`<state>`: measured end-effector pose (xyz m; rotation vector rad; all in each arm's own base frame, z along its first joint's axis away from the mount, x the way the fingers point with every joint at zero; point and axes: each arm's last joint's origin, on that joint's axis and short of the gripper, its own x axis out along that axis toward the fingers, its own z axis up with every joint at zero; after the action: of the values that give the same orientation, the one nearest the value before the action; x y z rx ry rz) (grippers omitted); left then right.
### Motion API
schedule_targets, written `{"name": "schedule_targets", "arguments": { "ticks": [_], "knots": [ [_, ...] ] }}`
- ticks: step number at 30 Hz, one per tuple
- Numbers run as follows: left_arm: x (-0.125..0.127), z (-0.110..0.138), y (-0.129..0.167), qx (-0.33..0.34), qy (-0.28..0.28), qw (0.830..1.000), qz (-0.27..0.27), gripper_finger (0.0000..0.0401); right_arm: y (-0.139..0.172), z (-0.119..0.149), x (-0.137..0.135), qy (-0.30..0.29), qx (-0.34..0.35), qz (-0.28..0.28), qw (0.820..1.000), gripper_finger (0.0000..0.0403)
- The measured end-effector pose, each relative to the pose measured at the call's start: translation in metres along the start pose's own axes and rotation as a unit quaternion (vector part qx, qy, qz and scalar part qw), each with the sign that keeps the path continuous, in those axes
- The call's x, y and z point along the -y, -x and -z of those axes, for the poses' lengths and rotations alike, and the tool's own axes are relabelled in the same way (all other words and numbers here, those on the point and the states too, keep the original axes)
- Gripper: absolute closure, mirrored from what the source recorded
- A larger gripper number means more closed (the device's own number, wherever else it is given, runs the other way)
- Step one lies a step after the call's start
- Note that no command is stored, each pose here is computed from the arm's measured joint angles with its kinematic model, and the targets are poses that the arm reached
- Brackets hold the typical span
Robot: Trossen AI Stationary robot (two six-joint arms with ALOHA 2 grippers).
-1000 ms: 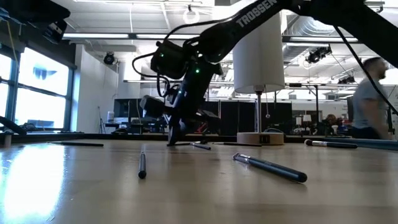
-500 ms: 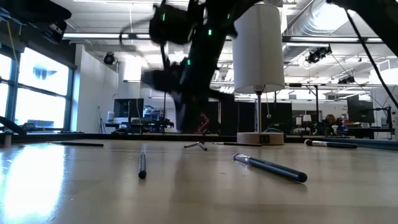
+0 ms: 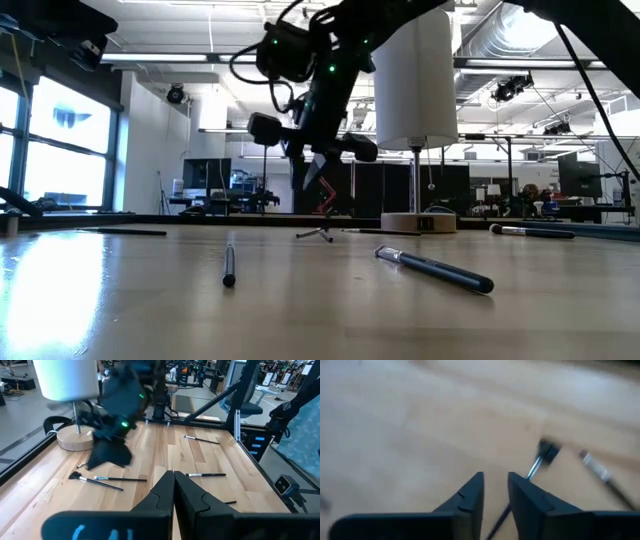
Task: Put items in baskets/containers
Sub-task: Put the black eye grooming brush into the transparent organizer
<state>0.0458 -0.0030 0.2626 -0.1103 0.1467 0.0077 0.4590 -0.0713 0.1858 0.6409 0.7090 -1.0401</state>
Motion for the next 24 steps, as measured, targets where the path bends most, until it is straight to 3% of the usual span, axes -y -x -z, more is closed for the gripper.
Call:
{"name": "schedule_targets", "arguments": {
  "ticks": [8,24],
  "knots": [
    [0.0,0.0,0.0,0.0,0.0,1.0,0.0,0.0401,-0.033,-0.019,0.021,-0.052,-0.023,0.025,0.998,0.0262],
    [0.0,0.0,0.0,0.001,0.001,1.0,-0.004,0.0401,-0.076,-0.009,0.04,-0.076,-0.072,0.077,0.991,0.0271]
  ]
}}
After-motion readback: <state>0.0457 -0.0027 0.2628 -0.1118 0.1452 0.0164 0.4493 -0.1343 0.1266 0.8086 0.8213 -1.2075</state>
